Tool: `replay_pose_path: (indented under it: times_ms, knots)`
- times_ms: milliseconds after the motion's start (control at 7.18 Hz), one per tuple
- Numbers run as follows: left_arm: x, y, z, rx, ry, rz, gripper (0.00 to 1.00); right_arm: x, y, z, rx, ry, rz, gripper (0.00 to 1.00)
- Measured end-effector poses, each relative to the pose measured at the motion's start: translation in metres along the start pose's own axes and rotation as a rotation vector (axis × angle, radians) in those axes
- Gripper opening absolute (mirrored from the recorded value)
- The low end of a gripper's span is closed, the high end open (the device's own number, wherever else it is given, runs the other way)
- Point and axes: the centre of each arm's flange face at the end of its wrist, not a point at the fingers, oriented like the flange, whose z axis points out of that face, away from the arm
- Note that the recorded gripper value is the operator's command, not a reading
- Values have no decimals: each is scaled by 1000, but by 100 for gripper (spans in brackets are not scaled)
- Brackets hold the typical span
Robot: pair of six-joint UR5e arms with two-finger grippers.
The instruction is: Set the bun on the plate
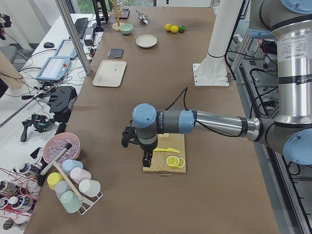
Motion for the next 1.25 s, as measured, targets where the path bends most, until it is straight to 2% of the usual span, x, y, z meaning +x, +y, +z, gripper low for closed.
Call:
replay_pose_path:
  times_ms: [418,697,975,1254]
  knots:
    - [-1,0,-5,3,-50,6,98,-4,-5,-5,13,-6,-4,100]
    - [9,-7,-17,32,-63,36,98,-18,-25,-27,69,-2,-41,100]
    - [21,-22,-30,132,-76,129,98,-39,-35,-58,156,6,-96,100]
    - [29,-65,-43,280,-81,260,98,-68,-48,-91,233,-35,-148,100]
